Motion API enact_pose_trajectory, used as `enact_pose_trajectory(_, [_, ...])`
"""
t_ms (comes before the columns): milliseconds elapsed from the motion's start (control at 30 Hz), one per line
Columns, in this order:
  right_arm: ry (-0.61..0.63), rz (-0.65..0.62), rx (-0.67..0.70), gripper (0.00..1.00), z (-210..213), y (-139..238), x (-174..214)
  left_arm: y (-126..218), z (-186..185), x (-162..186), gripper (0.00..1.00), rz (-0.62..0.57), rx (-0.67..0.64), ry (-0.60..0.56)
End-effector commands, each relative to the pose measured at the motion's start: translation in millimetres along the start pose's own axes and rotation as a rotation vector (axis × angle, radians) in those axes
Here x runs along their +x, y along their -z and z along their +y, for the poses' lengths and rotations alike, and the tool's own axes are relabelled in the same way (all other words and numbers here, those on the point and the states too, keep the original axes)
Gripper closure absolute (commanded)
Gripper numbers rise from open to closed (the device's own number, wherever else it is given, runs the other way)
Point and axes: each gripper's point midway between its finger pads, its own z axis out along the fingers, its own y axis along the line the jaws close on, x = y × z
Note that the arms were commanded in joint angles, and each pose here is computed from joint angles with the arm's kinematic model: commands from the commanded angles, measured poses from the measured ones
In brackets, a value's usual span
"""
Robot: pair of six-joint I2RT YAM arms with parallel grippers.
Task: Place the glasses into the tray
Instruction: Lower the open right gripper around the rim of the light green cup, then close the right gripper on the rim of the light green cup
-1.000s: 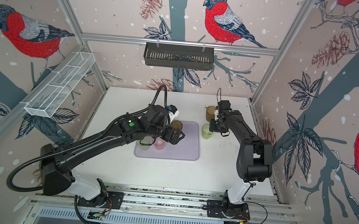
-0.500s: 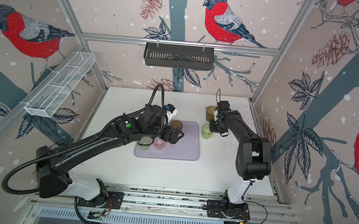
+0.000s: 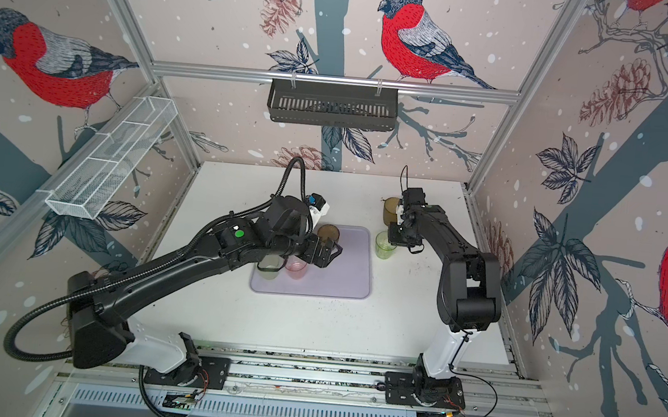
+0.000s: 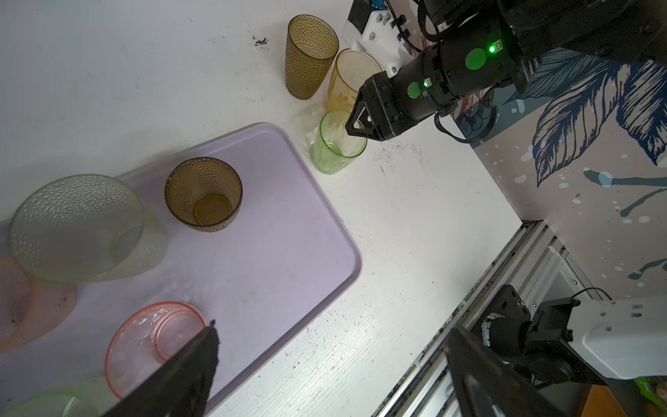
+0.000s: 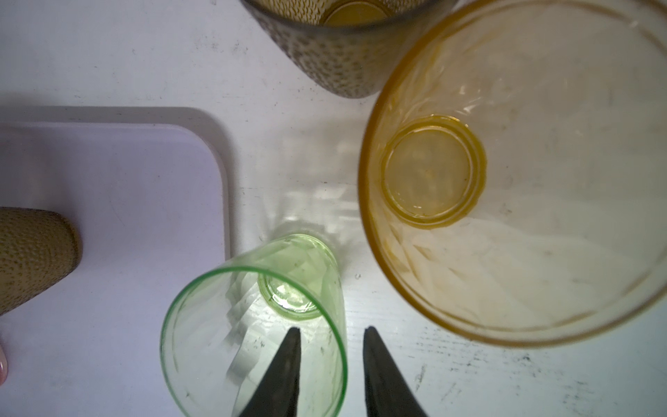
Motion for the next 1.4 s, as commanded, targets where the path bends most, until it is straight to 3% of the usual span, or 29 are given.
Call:
enact_pose_trajectory(0, [0.007,-0.003,0.004,0.68,0.2,-0.4,-2.2,0.2,-3.9,-9.4,0.02,-0.034,0.013,-0.005])
enact_pose_trajectory(1367, [0.013,0.017,0.004,0.85,-0.1,-8.6,-1.9,-5.8,-2.8,-10.2,0.02,-0.024,0.001,-0.023])
